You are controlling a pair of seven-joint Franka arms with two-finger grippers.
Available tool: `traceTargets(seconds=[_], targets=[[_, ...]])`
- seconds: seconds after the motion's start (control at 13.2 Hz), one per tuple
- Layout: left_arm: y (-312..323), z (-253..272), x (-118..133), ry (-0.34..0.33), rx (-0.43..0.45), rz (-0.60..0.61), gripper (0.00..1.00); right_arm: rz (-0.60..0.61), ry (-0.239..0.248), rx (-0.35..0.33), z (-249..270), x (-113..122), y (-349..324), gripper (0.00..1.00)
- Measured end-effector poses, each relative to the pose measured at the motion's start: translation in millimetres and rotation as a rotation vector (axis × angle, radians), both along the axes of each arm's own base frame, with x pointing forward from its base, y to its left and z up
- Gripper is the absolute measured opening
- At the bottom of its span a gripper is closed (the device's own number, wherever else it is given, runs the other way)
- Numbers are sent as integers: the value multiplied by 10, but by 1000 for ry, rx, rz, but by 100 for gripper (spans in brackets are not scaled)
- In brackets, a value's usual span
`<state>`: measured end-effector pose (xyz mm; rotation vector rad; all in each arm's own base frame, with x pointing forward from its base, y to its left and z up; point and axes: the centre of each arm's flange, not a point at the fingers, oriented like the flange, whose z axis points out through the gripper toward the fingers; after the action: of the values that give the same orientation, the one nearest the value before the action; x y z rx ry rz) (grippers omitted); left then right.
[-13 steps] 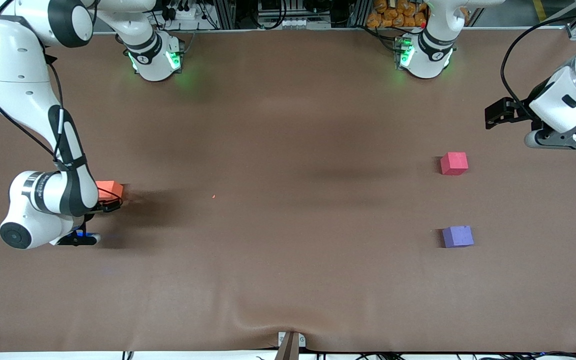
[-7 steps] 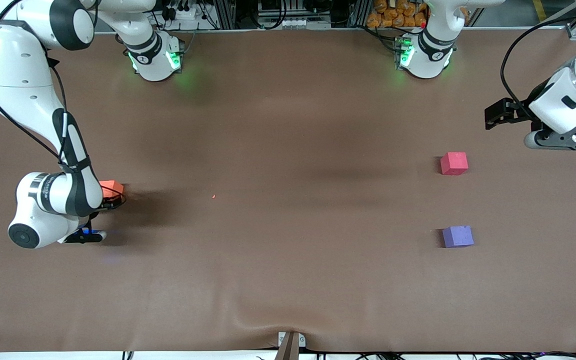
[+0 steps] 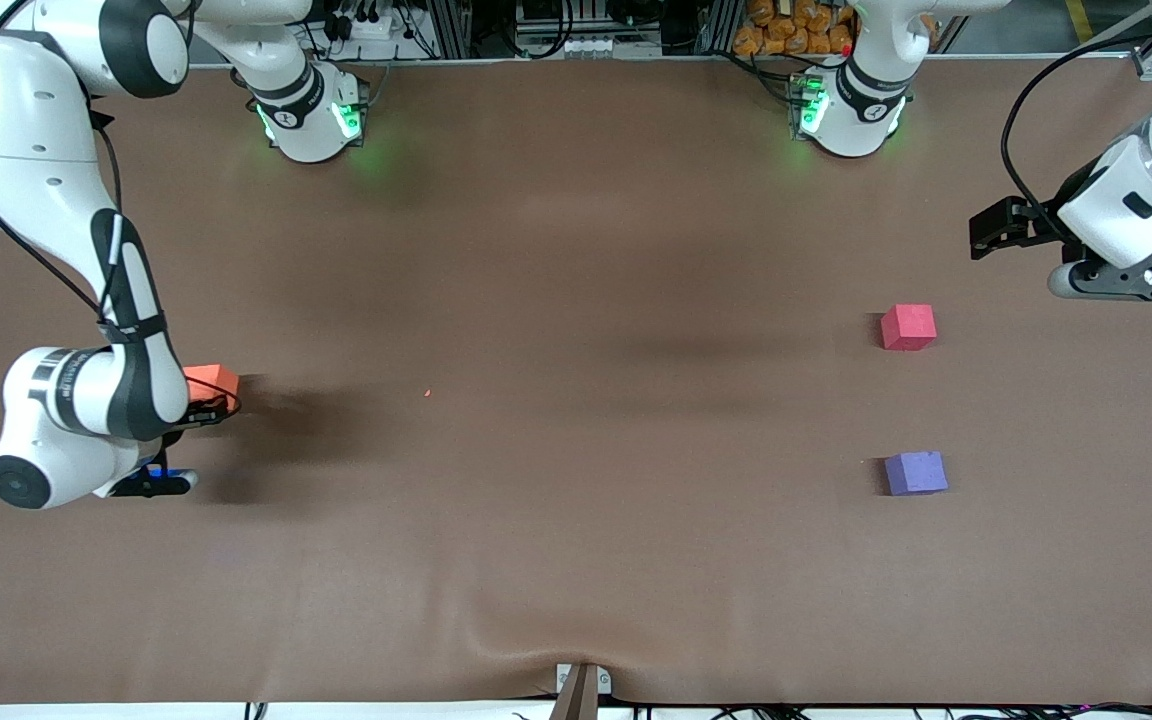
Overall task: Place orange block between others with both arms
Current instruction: 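Carry the orange cube with the right gripper toward the table's middle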
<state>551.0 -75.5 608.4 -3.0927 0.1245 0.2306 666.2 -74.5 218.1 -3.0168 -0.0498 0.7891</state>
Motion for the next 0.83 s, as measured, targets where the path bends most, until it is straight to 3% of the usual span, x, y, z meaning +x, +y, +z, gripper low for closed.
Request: traceTargets(seconds=[0.45,0.83], targets=[[13,1,3,-1,0,2,100,-2,-60,193,288,162,757,52],[29,4,10,-5,-1,5,100,130,-123,280,464,212,1896,52]])
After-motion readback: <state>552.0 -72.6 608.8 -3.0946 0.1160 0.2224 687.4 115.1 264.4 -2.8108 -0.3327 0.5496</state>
